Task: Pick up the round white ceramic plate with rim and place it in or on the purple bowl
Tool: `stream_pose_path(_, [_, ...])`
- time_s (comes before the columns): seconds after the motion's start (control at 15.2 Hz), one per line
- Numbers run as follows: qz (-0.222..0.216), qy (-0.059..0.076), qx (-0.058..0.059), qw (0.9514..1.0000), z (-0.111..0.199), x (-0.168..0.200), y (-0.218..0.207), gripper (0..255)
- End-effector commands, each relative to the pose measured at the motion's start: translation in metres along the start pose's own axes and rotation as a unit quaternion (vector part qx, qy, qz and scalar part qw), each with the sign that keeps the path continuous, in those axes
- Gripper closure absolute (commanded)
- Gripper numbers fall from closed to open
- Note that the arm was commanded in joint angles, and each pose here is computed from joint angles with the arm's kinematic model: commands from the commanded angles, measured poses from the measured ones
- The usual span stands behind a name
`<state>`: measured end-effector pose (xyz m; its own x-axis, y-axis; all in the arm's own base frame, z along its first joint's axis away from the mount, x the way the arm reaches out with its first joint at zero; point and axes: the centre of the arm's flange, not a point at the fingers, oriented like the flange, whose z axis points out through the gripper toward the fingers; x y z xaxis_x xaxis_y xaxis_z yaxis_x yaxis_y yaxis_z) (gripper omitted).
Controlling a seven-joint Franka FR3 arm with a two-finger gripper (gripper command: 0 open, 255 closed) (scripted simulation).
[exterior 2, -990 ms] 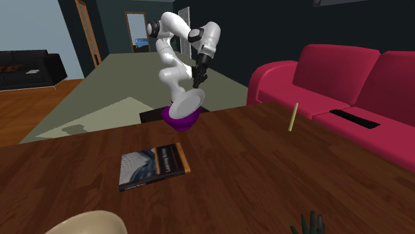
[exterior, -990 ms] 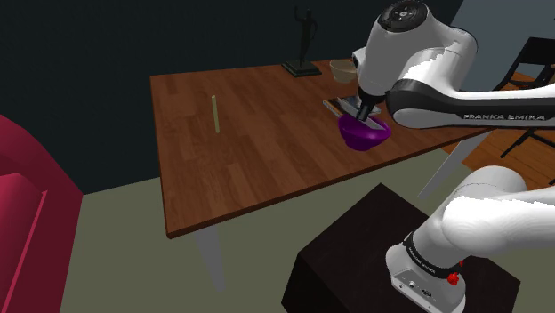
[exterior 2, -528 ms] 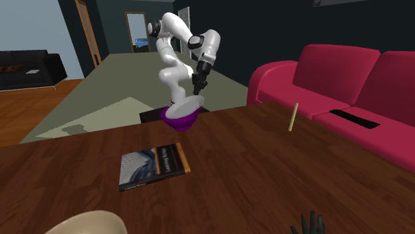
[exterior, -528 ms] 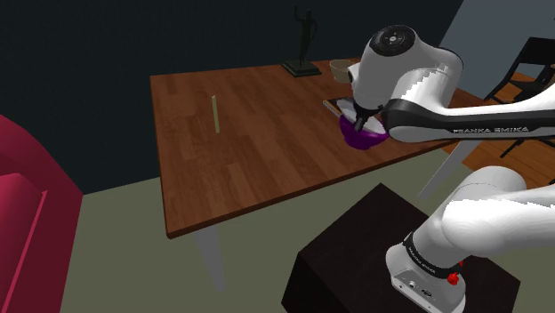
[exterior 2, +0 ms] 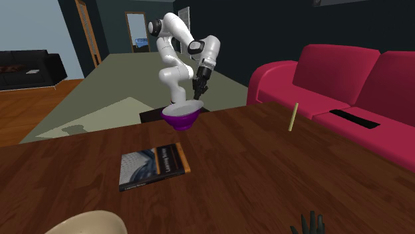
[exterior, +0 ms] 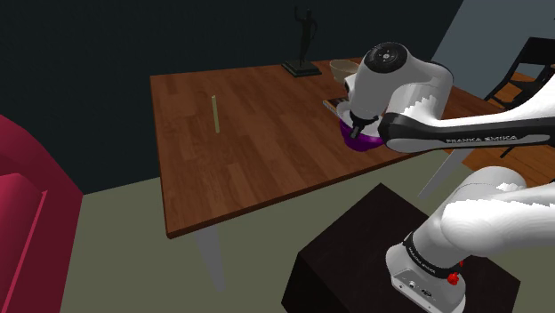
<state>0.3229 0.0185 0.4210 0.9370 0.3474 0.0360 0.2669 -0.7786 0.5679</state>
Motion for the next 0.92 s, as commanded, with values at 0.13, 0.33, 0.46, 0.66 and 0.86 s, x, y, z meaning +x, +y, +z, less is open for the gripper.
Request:
stream_pose_path(0.13, [0.0, -0.004, 0.001, 1.0, 0.002, -0.001, -0.001, 255])
stream_pose_path(0.33, [0.0, -0.004, 0.001, 1.0, 0.002, -0.001, -0.001, 0])
stream_pose_path(0.46, [0.0, -0.004, 0.001, 1.0, 0.002, -0.002, -0.001, 0])
stream_pose_path(0.66, [0.0, -0.004, 0.001, 1.0, -0.011, -0.001, -0.001, 0])
stream_pose_path(0.86, [0.0, -0.004, 0.001, 1.0, -0.048, -0.001, -0.001, 0])
